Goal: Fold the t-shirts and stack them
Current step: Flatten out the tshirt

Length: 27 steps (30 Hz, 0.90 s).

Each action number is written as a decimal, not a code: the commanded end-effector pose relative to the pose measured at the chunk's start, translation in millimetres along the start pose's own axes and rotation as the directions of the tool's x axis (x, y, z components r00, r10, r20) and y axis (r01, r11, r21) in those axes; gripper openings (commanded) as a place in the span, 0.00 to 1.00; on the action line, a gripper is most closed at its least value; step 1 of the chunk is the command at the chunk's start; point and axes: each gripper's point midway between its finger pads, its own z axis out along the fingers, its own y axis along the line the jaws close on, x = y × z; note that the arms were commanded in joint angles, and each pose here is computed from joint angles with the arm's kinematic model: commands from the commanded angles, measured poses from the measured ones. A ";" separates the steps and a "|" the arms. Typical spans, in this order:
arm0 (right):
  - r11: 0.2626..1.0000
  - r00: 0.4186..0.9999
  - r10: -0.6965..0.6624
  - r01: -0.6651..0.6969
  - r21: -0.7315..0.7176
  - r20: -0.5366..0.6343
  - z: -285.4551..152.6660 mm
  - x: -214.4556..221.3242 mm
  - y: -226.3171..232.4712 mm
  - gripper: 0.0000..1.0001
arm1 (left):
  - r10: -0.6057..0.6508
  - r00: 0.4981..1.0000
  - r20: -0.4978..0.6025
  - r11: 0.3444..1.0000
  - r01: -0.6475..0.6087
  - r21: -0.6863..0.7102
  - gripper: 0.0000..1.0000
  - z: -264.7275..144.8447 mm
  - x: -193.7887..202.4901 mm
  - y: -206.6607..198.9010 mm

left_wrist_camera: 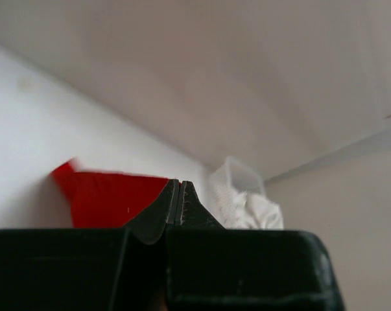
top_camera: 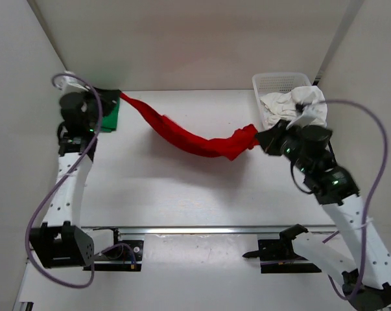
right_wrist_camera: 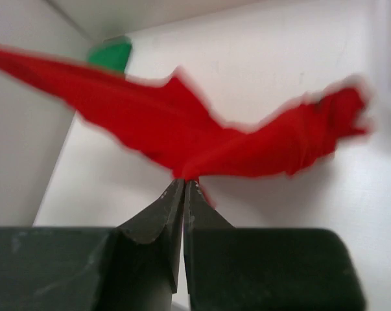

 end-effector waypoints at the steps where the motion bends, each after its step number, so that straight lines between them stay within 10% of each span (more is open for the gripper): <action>1: 0.973 0.977 -0.181 0.161 0.165 0.112 -34.3 -91.0 6.4 0.00 | 0.089 0.995 0.051 0.992 -0.093 0.083 0.00 -47.5 -59.8 -44.8; 6: 0.955 0.909 -0.280 0.231 0.186 0.308 -71.3 -216.4 65.4 0.00 | 0.104 0.978 0.184 0.981 -0.130 0.141 0.00 -86.4 -114.5 -89.4; 12: 0.948 0.888 -0.315 0.277 0.159 0.334 -21.8 -252.1 73.6 0.00 | 0.117 0.972 0.202 0.985 -0.139 0.100 0.00 -87.0 -124.1 -85.5; 22: 0.963 0.963 -0.269 0.269 0.002 0.019 165.7 -213.3 -12.5 0.00 | 0.122 0.992 -0.007 0.982 -0.122 -0.142 0.00 31.0 -49.5 33.4; 27: 0.965 0.942 -0.251 0.261 -0.019 0.222 174.3 -275.1 -5.5 0.00 | 0.085 0.995 -0.049 0.989 -0.090 -0.117 0.00 81.2 -41.1 27.8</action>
